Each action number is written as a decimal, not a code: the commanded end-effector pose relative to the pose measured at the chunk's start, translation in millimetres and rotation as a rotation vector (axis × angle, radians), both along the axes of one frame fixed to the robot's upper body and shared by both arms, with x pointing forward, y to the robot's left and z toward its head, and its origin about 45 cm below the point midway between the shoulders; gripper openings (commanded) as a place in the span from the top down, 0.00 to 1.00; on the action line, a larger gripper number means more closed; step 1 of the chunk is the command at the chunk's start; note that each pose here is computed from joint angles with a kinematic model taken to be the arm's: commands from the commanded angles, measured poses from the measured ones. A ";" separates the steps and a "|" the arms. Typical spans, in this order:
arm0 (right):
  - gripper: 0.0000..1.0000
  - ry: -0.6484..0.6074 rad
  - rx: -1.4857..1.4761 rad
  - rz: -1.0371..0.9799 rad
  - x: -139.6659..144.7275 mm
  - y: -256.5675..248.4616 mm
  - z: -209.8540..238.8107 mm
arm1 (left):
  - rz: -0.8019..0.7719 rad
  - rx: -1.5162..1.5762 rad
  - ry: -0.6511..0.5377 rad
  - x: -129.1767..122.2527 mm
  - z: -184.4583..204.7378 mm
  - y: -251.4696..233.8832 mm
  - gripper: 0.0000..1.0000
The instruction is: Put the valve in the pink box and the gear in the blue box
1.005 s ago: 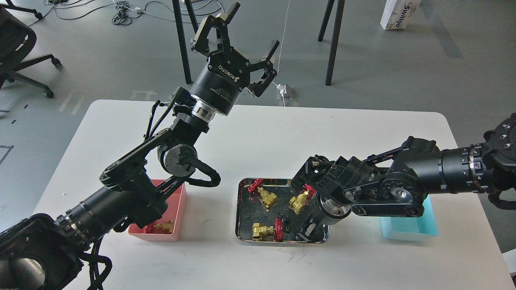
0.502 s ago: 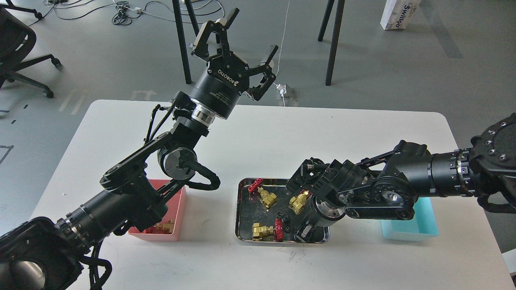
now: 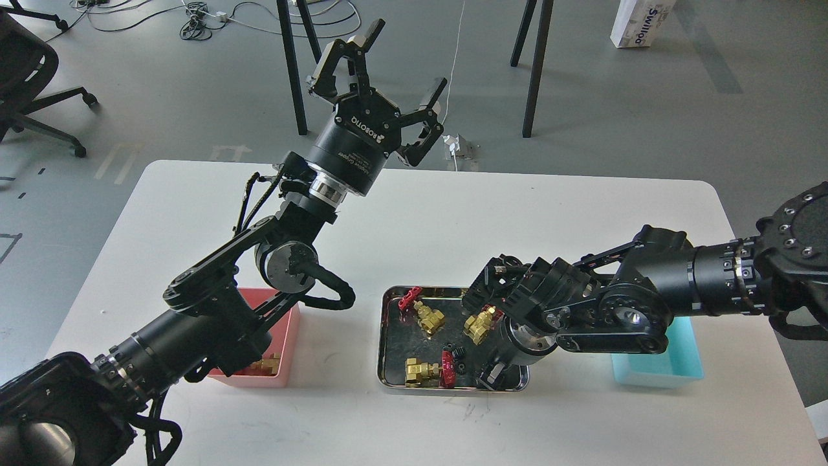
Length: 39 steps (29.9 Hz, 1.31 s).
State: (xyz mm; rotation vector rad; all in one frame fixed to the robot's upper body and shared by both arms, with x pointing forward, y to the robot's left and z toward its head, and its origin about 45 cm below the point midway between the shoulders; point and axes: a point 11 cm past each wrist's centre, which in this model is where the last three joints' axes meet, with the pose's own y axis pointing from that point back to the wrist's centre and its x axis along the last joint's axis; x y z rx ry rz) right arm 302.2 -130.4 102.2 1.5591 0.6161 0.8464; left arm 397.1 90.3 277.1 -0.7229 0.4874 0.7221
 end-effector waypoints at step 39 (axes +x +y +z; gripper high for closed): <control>0.84 -0.259 0.254 -0.584 98.1 -149.4 132.2 | -0.006 -0.004 0.021 -1.4 -7.5 -8.8 0.01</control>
